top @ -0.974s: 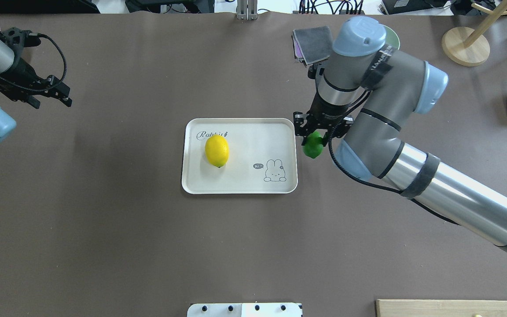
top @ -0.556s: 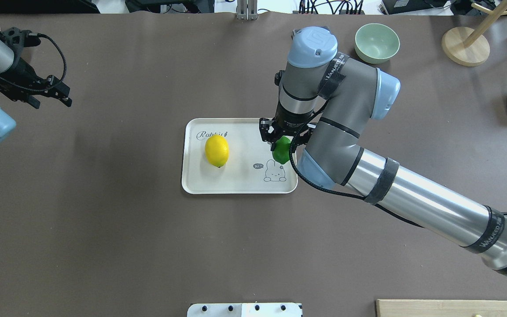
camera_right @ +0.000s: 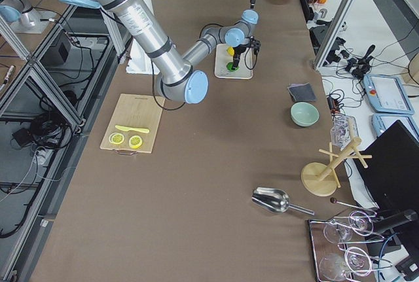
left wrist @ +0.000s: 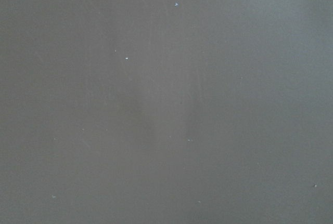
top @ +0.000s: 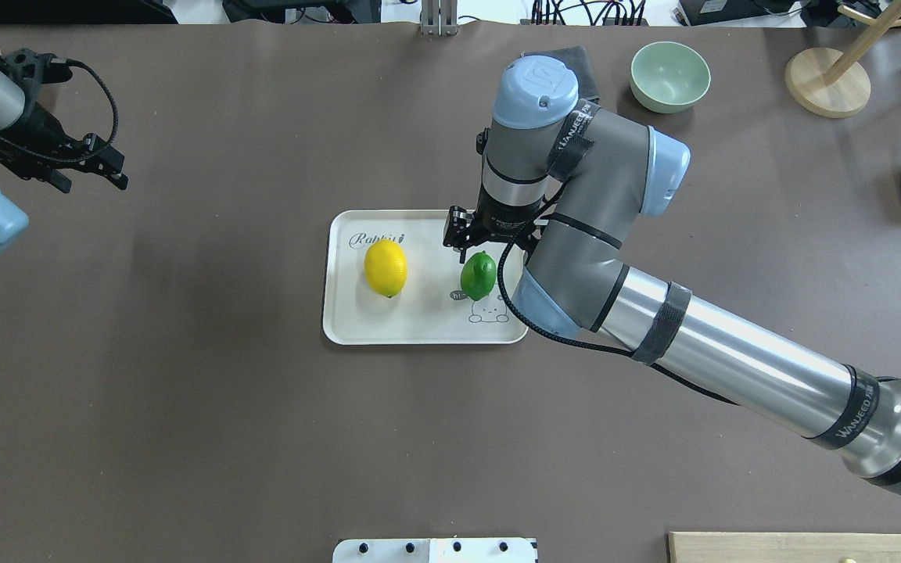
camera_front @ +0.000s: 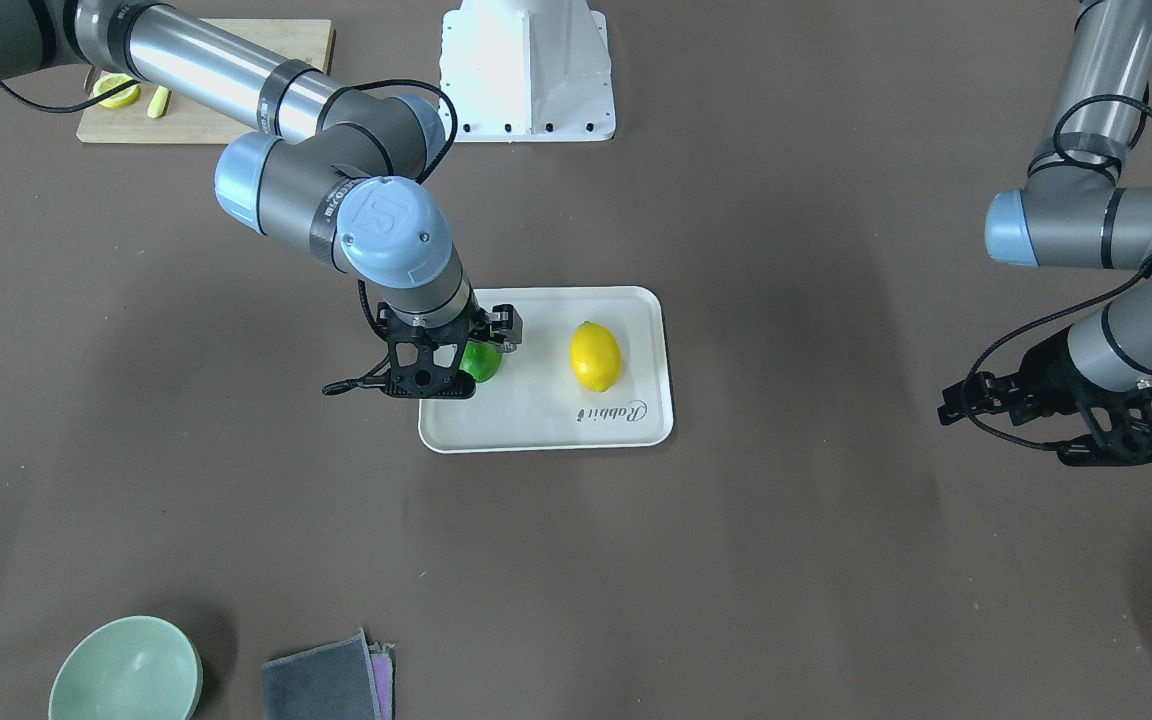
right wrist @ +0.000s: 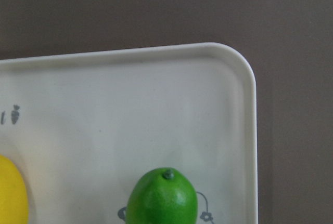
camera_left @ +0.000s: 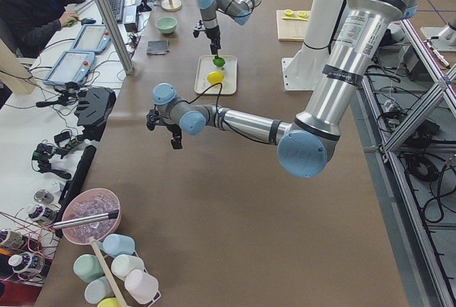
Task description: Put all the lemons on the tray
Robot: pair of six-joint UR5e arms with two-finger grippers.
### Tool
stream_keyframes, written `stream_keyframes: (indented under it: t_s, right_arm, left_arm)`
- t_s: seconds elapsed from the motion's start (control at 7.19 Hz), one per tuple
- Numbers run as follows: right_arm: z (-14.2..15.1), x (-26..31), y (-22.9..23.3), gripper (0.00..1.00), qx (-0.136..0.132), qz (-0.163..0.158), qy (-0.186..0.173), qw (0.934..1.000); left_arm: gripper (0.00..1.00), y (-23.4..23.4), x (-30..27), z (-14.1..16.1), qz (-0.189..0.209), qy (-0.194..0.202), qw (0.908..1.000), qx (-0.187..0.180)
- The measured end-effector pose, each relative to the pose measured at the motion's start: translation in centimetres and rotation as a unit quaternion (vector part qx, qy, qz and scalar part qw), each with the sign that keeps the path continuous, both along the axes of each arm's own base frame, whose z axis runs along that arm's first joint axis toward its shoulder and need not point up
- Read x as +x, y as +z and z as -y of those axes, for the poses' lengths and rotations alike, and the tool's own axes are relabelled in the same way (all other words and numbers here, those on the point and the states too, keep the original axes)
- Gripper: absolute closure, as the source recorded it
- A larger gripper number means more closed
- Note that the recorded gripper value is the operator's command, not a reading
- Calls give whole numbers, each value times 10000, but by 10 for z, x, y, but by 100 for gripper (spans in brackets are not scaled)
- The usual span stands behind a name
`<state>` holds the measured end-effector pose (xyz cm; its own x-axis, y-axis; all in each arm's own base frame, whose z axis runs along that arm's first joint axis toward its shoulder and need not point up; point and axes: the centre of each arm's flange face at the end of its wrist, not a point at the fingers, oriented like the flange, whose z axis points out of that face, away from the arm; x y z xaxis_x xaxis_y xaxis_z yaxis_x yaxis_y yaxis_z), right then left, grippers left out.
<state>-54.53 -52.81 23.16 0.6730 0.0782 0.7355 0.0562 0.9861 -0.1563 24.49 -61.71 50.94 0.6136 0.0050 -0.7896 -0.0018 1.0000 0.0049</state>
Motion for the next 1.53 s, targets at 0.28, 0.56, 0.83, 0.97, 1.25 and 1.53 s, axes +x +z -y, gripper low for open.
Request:
stream_keyframes:
  t_s: [0.28, 0.56, 0.83, 0.97, 1.25, 1.53]
  right_arm:
    - [23, 27, 9, 0, -84, 65, 96, 9999]
    - [51, 89, 59, 0, -78, 104, 37, 9999]
    - [55, 197, 149, 0, 274, 21, -65, 9996]
    - [49, 263, 200, 0, 544, -37, -203, 9983]
    - [33, 390, 291, 0, 947, -124, -419, 9945]
    - [-7, 504, 371, 0, 1230, -170, -634, 9902]
  left_arm:
    - [3, -2, -5, -1, -87, 14, 10000, -21]
    - [3, -1, -25, 3, -149, -51, 9999, 0]
    - [3, 10, -61, 10, -95, -85, 9998, 169]
    - [3, 19, -92, 15, 5, -43, 9995, 300]
    - [3, 34, -170, 21, 301, 235, 9984, 422]
    - [3, 42, -239, 13, 481, 508, 9969, 348]
